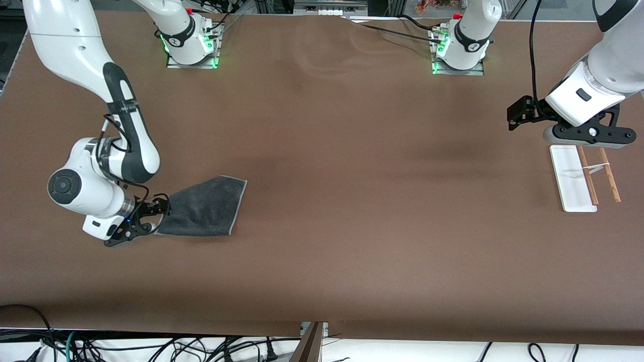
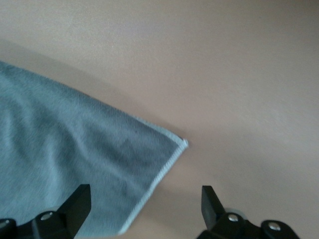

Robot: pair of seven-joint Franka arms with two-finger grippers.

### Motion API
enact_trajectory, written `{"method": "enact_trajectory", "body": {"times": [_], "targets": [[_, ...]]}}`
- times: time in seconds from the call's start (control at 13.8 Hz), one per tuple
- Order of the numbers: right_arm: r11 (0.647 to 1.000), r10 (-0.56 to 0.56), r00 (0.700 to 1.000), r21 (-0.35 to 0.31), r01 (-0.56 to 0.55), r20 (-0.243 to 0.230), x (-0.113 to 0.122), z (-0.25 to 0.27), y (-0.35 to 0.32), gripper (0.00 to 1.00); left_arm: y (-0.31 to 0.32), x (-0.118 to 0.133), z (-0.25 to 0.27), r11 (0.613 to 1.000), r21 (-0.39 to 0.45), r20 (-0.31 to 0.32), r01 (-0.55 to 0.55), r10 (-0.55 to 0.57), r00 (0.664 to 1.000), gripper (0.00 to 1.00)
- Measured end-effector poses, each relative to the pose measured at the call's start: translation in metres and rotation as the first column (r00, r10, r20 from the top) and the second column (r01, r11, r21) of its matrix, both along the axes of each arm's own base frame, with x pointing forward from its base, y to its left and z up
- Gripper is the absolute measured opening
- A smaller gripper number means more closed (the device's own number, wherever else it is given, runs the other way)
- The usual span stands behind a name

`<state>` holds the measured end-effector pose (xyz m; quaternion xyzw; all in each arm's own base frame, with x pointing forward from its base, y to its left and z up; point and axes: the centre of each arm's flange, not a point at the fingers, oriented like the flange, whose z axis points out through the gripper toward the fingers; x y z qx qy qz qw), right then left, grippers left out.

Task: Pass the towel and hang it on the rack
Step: 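Lower the right gripper to the grey towel's corner, then grasp the towel corner with the right gripper and lift it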

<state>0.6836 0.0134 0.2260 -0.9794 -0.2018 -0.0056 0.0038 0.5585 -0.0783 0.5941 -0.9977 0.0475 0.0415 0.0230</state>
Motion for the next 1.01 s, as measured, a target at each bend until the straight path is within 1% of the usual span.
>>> {"method": "enact_trajectory", "body": {"times": [0.22, 0.29, 0.36, 0.65, 0.8, 0.94, 1.01], "targets": [[0.999, 0.019, 0.999, 0.048, -0.021, 0.034, 0.002, -0.025, -0.003, 0.97, 0.000, 0.000, 0.000, 1.000, 0.000, 0.000, 0.000, 0.000, 1.000, 1.00], [0.998, 0.019, 0.999, 0.051, -0.021, 0.044, 0.003, -0.031, -0.005, 0.97, 0.000, 0.000, 0.000, 1.000, 0.000, 0.000, 0.000, 0.000, 1.000, 1.00], [0.999, 0.015, 0.999, 0.051, -0.018, 0.050, 0.003, -0.038, -0.006, 0.95, 0.000, 0.000, 0.000, 1.000, 0.000, 0.000, 0.000, 0.000, 1.000, 1.00], [0.999, 0.012, 0.998, 0.052, -0.015, 0.056, 0.005, -0.050, -0.005, 0.95, 0.000, 0.000, 0.000, 1.000, 0.000, 0.000, 0.000, 0.000, 1.000, 1.00], [0.998, 0.016, 0.998, 0.052, -0.019, 0.057, 0.005, -0.051, -0.005, 0.90, 0.000, 0.000, 0.000, 1.000, 0.000, 0.000, 0.000, 0.000, 1.000, 1.00], [0.999, 0.016, 0.998, 0.050, -0.019, 0.063, 0.007, -0.050, -0.006, 0.70, 0.000, 0.000, 0.000, 1.000, 0.000, 0.000, 0.000, 0.000, 1.000, 1.00], [0.999, 0.015, 0.998, 0.050, -0.019, 0.067, 0.008, -0.049, -0.008, 0.57, 0.000, 0.000, 0.000, 1.000, 0.000, 0.000, 0.000, 0.000, 1.000, 1.00]]}}
